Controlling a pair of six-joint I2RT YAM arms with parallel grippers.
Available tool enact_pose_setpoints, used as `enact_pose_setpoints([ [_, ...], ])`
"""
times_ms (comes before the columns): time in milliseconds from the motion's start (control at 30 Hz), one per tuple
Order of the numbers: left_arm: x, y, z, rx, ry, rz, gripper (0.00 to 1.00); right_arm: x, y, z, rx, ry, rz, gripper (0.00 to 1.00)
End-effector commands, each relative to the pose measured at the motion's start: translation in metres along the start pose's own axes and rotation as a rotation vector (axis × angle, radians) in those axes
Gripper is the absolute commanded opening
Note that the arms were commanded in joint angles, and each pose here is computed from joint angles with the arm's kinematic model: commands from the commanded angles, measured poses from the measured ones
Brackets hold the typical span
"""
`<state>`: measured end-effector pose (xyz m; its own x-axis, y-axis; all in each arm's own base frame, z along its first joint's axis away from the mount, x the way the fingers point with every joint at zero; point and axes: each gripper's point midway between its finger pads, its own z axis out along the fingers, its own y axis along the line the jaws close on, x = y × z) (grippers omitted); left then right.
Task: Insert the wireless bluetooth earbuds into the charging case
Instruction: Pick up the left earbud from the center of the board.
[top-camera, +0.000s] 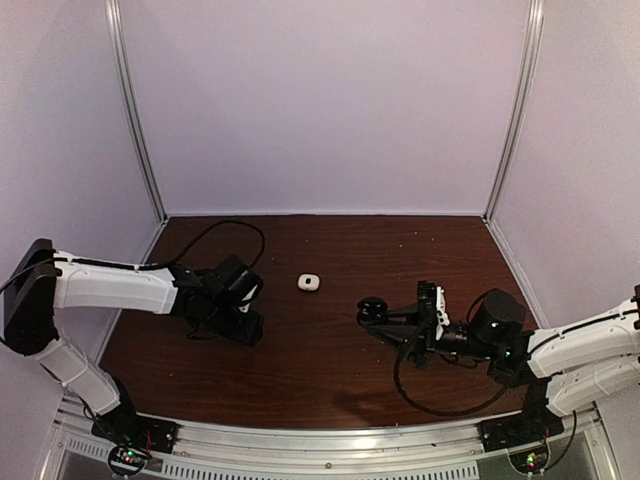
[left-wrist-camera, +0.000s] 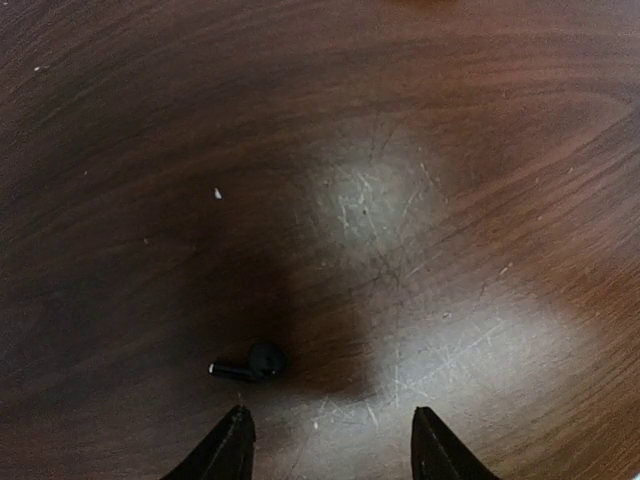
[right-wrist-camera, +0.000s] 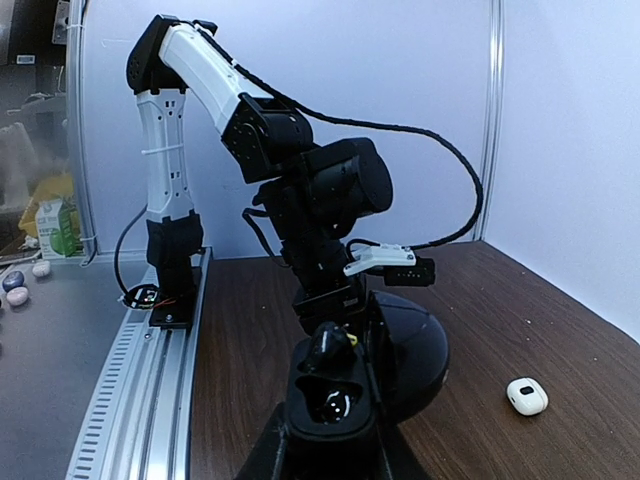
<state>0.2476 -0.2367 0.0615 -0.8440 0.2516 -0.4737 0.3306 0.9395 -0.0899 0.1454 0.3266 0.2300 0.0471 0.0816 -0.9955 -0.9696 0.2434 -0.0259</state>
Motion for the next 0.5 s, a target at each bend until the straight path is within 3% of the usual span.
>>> enact_pose_setpoints([
  [0,0.007,0.000,0.012,-0.034,0.127,0.176,0.55,-0.004,-0.003,-0.003,0.011,-0.019,0.020,0.00],
  [200,0.004,0.003,0.024,-0.060,0.193,0.281,0.53,-0.004,-0.004,-0.005,0.017,-0.018,0.019,0.00],
  [467,-0.003,0.021,0.033,-0.088,0.215,0.301,0.47,-0.003,-0.005,-0.008,0.031,-0.015,0.019,0.00],
])
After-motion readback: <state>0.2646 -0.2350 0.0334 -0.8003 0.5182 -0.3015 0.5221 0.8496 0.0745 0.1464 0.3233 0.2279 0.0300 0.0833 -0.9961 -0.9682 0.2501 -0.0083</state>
